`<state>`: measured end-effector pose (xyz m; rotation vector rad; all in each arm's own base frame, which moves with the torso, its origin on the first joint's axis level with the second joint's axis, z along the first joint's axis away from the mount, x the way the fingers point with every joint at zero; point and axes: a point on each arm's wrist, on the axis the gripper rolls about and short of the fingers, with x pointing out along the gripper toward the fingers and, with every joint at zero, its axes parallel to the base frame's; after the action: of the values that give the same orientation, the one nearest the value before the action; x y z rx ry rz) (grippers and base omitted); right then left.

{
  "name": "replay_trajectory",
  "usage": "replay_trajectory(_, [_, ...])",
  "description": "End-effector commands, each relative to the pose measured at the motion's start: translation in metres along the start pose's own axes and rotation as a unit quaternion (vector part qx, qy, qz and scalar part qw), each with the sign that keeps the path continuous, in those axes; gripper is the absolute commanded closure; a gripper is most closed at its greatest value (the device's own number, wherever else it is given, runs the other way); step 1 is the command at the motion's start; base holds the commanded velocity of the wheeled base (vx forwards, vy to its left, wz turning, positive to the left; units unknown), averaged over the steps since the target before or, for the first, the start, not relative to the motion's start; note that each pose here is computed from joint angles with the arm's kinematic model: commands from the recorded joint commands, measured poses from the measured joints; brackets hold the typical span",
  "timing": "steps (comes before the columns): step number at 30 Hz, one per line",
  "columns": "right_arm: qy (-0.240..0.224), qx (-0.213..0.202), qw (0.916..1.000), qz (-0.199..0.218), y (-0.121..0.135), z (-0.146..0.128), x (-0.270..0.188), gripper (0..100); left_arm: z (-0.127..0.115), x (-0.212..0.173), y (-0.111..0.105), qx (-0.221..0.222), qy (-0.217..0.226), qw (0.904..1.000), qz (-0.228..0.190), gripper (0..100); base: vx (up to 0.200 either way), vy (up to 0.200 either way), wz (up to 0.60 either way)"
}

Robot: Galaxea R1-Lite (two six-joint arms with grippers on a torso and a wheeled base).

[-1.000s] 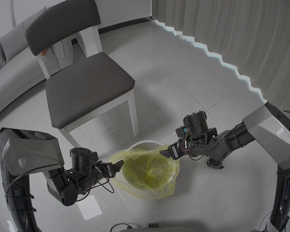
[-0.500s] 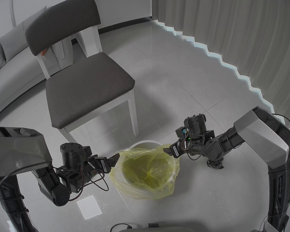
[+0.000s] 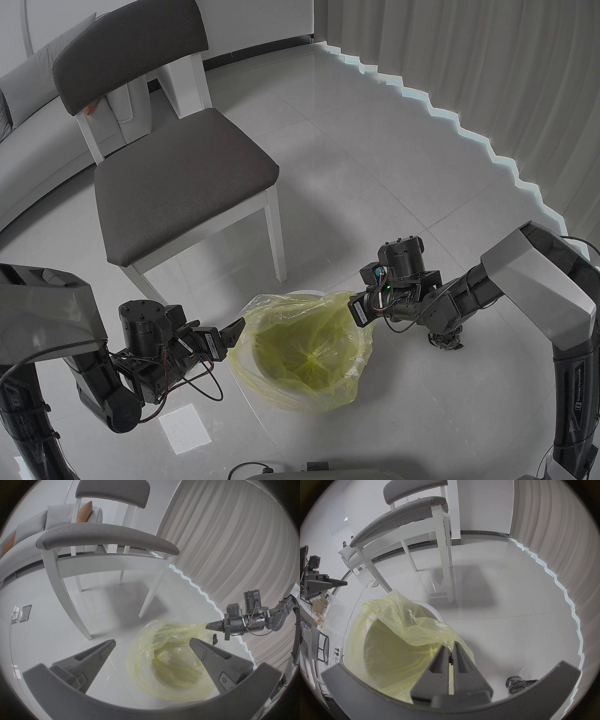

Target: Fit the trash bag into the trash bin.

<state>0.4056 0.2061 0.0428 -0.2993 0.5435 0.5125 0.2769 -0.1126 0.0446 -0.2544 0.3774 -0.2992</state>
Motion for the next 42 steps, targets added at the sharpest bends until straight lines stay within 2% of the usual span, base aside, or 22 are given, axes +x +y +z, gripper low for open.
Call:
replay_trajectory(1, [-0.029, -0.002, 0.9996, -0.005, -0.003, 0.019, -0.012, 100, -0.006, 0.001, 0.002, 0.0, 0.001, 1.0, 0.001, 0, 0.0, 0.0, 0.0])
replay_trajectory(7, [-0.053, -0.003, 0.9986, -0.01, -0.006, 0.037, -0.028, 100, -0.011, -0.001, 0.004, 0.0, 0.0, 1.0, 0.002, 0, 0.0, 0.0, 0.0])
replay_trajectory(13, [-0.059, 0.0, 0.9981, -0.017, -0.013, 0.042, -0.024, 100, -0.012, -0.001, 0.004, 0.001, -0.002, 1.0, 0.0, 0, 0.0, 0.0, 0.0])
replay_trajectory(22, [-0.041, 0.004, 0.9989, -0.021, -0.019, 0.023, 0.018, 100, -0.012, -0.002, 0.004, 0.0, -0.001, 1.0, 0.002, 0, 0.0, 0.0, 0.0])
replay_trajectory(33, [-0.027, 0.012, 0.9992, -0.027, -0.025, 0.005, 0.039, 100, -0.022, -0.001, 0.007, 0.0, 0.004, 1.0, 0.003, 0, 0.0, 0.0, 0.0])
replay_trajectory(42, [-0.028, 0.007, 0.9995, -0.012, -0.007, 0.006, 0.042, 100, -0.04, 0.007, 0.011, 0.002, 0.02, 0.9997, 0.012, 0, 0.0, 0.0, 0.0])
